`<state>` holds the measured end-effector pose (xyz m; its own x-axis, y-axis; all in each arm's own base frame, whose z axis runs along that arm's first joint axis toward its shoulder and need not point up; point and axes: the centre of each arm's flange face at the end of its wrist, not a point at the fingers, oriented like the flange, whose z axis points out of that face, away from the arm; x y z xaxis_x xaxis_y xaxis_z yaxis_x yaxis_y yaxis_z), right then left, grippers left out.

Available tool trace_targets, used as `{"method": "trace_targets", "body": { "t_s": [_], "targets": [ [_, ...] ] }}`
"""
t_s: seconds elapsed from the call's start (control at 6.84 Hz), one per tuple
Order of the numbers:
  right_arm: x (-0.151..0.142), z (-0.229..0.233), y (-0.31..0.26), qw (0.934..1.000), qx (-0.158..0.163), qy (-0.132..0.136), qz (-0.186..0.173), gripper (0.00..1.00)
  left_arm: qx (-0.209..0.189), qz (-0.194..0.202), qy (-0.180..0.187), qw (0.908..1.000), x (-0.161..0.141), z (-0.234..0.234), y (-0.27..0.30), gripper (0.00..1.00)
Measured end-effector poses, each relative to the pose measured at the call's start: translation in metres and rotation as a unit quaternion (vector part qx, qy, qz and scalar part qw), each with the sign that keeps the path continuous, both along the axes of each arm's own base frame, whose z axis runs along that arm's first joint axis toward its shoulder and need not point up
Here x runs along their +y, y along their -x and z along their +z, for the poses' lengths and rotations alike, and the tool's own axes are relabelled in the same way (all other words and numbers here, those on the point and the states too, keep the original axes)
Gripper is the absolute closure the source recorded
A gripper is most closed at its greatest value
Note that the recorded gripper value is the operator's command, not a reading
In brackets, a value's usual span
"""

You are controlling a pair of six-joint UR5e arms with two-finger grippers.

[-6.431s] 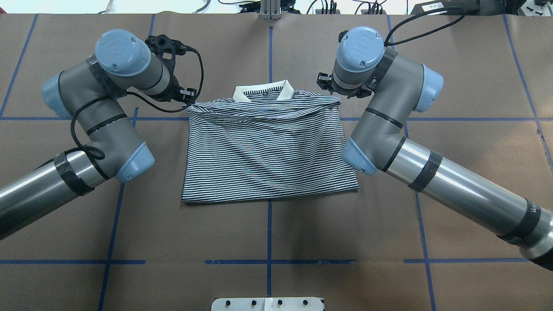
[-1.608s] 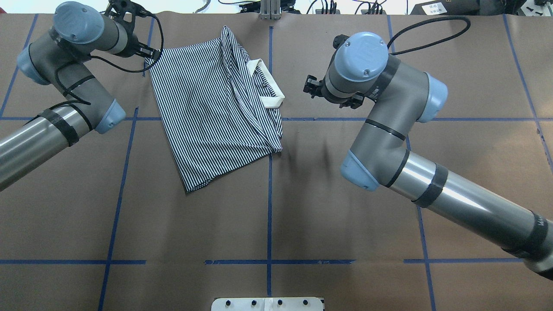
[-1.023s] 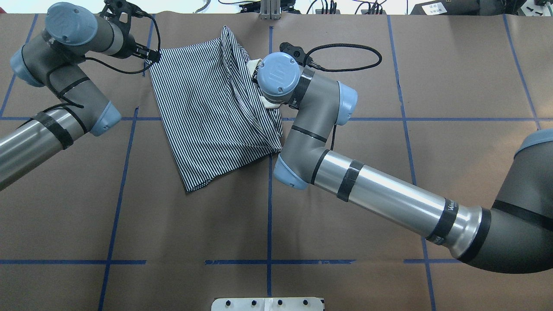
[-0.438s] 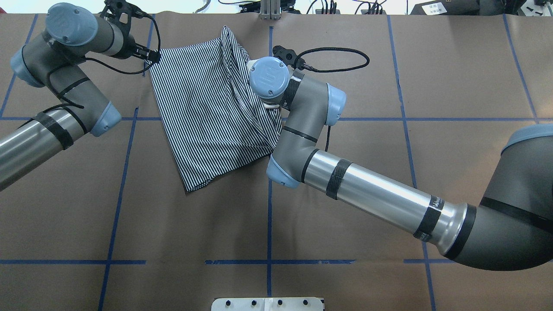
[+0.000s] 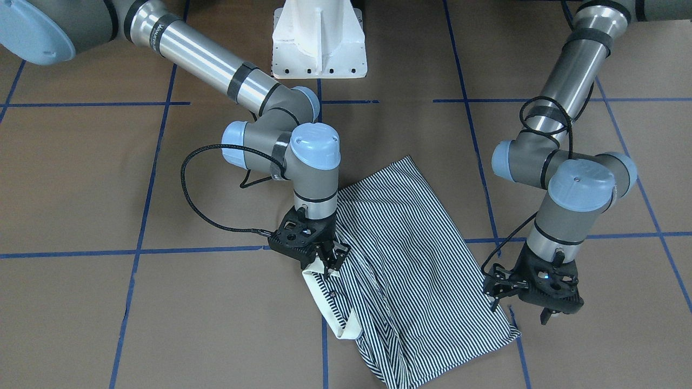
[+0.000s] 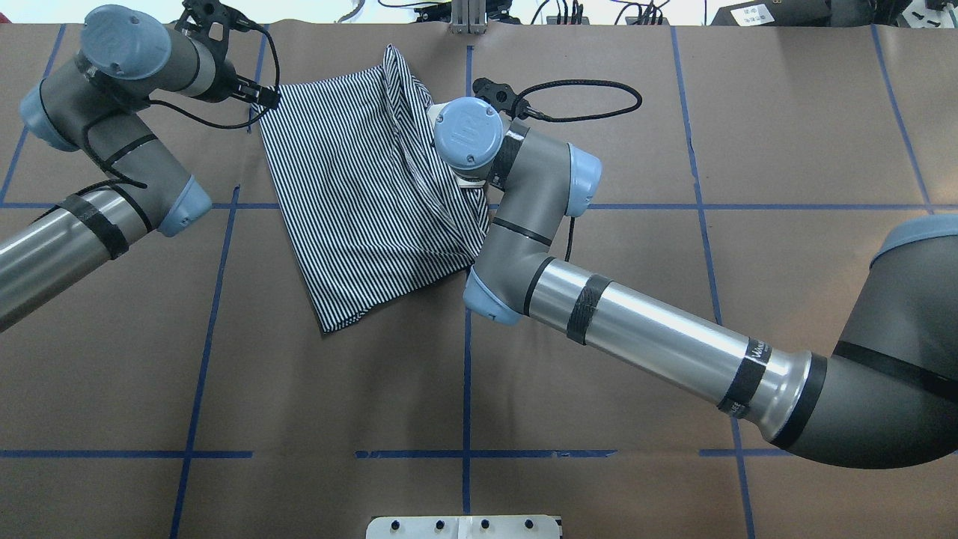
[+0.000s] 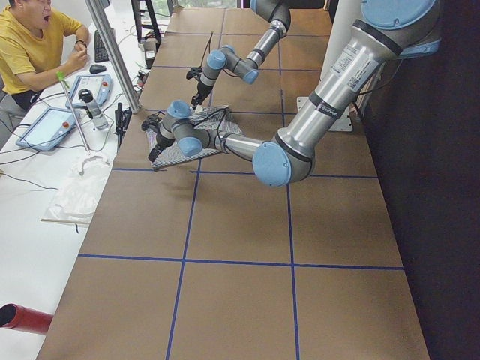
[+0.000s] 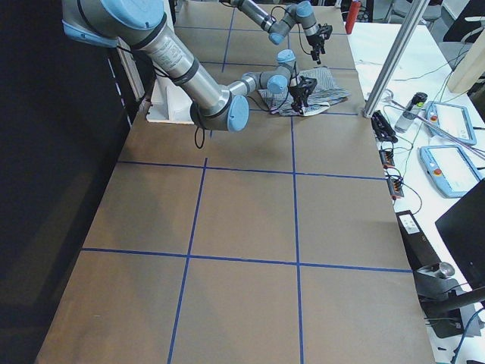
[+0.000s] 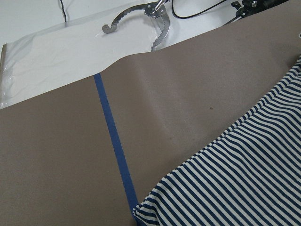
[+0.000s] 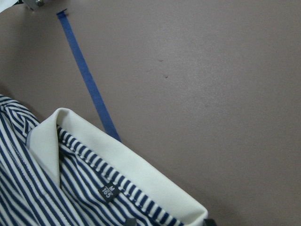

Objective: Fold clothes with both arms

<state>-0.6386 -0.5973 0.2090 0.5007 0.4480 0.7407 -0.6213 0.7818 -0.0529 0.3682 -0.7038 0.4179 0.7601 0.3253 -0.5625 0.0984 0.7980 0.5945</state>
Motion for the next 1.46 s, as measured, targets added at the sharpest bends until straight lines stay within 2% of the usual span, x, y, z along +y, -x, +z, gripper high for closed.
{"method": "trace_targets", "body": {
  "t_s": [0.29, 0.58, 1.02, 1.17, 1.32, 1.46],
  "targets": [
    [0.002, -0.002, -0.006, 0.9999, -0.001, -0.008, -0.008, 1.0, 0.001, 0.0, 0.0, 1.0, 0.0, -0.001, 0.0, 0.0],
    [0.025, 0.018, -0.037, 0.9996, 0.005, -0.016, -0.021, 1.0, 0.011, -0.003, 0.001, 0.9999, 0.003, -0.008, -0.004, 0.0],
    [0.106, 0.069, -0.09, 0.9987, 0.006, -0.029, -0.041, 1.0, 0.025, -0.003, 0.001, 0.9997, 0.015, -0.017, -0.012, 0.0],
    [0.129, 0.084, -0.103, 0.9984, 0.008, -0.035, -0.044, 0.75, 0.028, -0.001, -0.001, 0.9996, 0.019, -0.018, -0.013, 0.0],
    [0.145, 0.092, -0.113, 0.9981, 0.009, -0.041, -0.046, 0.01, 0.03, 0.0, -0.001, 0.9995, 0.023, -0.019, -0.014, 0.0],
    [0.155, 0.096, -0.115, 0.9978, 0.01, -0.044, -0.049, 0.0, 0.033, 0.0, 0.001, 0.9995, 0.025, -0.02, -0.015, 0.0]
  ]
}}
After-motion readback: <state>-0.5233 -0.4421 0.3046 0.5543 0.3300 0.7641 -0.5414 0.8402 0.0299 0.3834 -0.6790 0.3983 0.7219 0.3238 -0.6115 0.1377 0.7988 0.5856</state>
